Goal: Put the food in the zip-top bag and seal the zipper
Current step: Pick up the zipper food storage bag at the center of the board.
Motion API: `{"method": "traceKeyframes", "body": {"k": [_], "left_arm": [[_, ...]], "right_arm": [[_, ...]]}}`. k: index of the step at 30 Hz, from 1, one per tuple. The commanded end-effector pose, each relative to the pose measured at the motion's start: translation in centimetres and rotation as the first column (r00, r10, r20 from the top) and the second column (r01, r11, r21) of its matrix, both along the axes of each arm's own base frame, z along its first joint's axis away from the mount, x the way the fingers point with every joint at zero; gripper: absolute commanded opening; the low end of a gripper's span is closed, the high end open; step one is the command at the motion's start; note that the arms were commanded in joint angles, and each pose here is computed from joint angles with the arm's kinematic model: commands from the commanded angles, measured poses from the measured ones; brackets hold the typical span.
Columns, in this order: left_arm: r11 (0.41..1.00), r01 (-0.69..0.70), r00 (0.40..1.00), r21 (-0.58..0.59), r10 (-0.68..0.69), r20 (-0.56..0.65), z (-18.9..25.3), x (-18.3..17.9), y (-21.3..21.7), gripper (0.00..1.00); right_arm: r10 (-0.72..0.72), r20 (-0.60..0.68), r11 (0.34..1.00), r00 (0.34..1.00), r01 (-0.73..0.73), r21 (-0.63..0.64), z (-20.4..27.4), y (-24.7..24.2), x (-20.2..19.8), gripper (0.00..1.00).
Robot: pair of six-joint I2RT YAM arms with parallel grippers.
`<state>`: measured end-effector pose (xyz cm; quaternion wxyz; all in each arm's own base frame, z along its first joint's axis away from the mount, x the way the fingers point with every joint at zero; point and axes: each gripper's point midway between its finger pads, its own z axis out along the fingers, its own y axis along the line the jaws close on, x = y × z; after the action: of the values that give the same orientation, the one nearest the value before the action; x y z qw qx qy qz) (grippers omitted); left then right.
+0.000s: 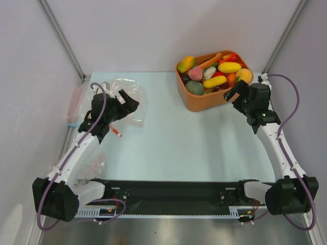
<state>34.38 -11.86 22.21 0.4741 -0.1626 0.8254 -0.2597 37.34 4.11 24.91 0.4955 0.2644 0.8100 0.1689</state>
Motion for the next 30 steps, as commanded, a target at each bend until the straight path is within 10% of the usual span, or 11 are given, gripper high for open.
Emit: {"method": "traceKeyframes", "body": {"k": [1, 7, 12, 22, 27, 30], "left_arm": [[0.988, -0.132, 0.991, 0.076, 0.134, -0.026, 0.6, 2.2, 2.2, 1.00], [0.986, -0.138, 0.965, 0.095, 0.156, -0.211, -3.4, 5.3, 3.1, 0.97], [0.980, -0.200, 0.929, 0.013, 0.193, -0.315, -6.4, 8.0, 4.1, 0.70], [0.964, -0.257, 0.838, 0.064, 0.255, -0.483, -12.7, 10.3, 4.3, 0.67], [0.973, -0.218, 0.852, 0.072, 0.226, -0.472, -12.8, 10.9, 3.7, 0.01], [0.978, -0.160, 0.904, 0.137, 0.201, -0.378, -9.7, 11.3, 2.4, 0.00]], "right_arm": [[0.039, 0.081, 0.998, 0.996, -0.043, 0.053, 3.1, 1.2, 2.3, 1.00], [0.127, -0.038, 0.987, 0.991, -0.123, 0.099, 0.2, 3.2, 4.3, 0.98], [0.193, -0.042, 0.980, 0.980, -0.191, 0.049, 1.0, 4.0, 4.8, 0.93], [0.228, -0.017, 0.972, 0.974, -0.228, -0.054, 3.2, 3.4, 4.5, 0.95], [0.255, 0.006, 0.963, 0.967, -0.254, -0.094, 3.9, 3.4, 4.2, 0.91], [0.332, 0.040, 0.938, 0.942, -0.326, -0.117, 4.6, 4.8, 4.7, 0.88]]}}
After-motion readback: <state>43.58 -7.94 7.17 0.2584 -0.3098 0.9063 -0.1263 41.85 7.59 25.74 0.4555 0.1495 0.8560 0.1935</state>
